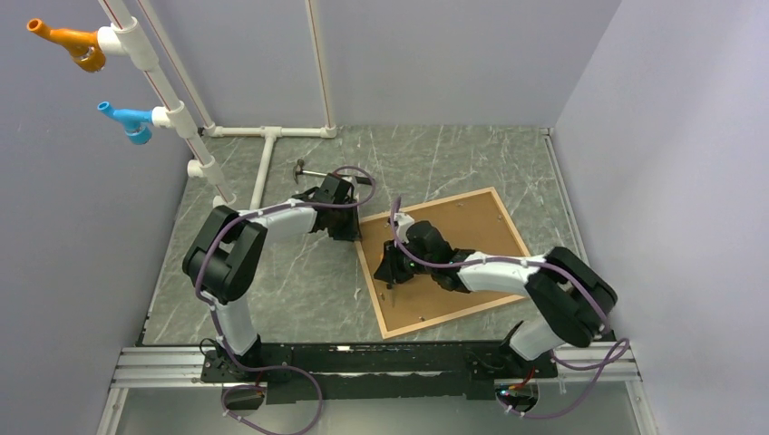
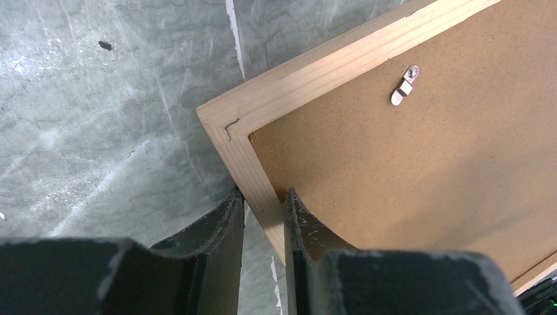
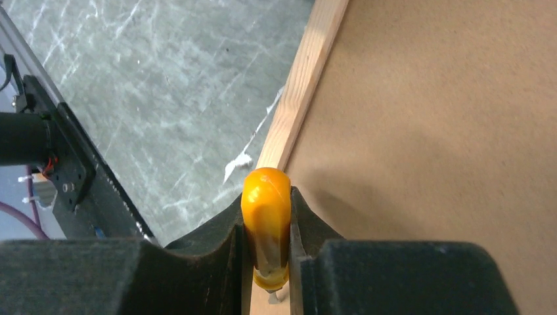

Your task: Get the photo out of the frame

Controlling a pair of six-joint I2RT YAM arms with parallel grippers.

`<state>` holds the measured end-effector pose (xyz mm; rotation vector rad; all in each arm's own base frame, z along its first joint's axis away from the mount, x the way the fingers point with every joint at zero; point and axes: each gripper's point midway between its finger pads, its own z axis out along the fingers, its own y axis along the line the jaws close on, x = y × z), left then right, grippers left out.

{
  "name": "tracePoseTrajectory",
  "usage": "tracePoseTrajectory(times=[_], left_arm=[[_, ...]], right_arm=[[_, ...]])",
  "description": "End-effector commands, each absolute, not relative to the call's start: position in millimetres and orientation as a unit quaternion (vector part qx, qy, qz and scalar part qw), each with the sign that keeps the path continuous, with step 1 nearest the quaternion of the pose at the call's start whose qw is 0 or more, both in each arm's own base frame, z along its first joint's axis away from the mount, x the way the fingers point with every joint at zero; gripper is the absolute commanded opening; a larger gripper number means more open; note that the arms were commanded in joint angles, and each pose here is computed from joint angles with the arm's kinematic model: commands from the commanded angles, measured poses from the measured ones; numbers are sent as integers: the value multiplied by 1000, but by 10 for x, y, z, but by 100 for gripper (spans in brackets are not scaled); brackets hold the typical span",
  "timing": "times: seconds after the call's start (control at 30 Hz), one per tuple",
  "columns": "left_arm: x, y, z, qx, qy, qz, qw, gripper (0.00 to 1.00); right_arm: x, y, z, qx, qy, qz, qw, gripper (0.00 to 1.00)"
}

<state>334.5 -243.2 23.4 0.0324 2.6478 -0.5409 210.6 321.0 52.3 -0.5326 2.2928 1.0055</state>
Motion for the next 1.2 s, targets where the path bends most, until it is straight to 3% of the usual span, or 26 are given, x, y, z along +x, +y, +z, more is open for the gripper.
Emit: tracePoseTrajectory(times=[0.0, 0.1, 0.17, 0.37, 0.6, 0.93, 1.07, 1.17], left_arm=[[3199, -2180, -152, 41, 975, -135, 173, 0], [3246, -2235, -61, 49, 971, -148, 182, 1], [3275, -2257, -3, 49, 969, -152, 188, 7], [3329, -2326, 282, 50, 960, -174, 213, 44], [3125, -2334, 636, 35, 945, -221, 240, 72], [2283, -2640, 583, 72, 933, -281, 215, 79], [2011, -2740, 576, 70, 936, -271, 214, 89], [1850, -2790, 557, 65, 940, -256, 217, 91]], right_arm=[[2134, 3072, 1026, -219, 847, 350, 333, 0], [2189, 2841, 1490, -207, 824, 333, 408, 0], [2262, 2656, 1561, -198, 823, 298, 441, 0], [2505, 2303, 1419, -163, 842, 206, 472, 0], [2615, 2285, 1359, -121, 828, 223, 499, 0], [2571, 2033, 1384, -105, 799, 222, 549, 0], [2537, 1938, 1350, -88, 791, 238, 557, 0], [2539, 1921, 1348, -85, 790, 244, 555, 0]])
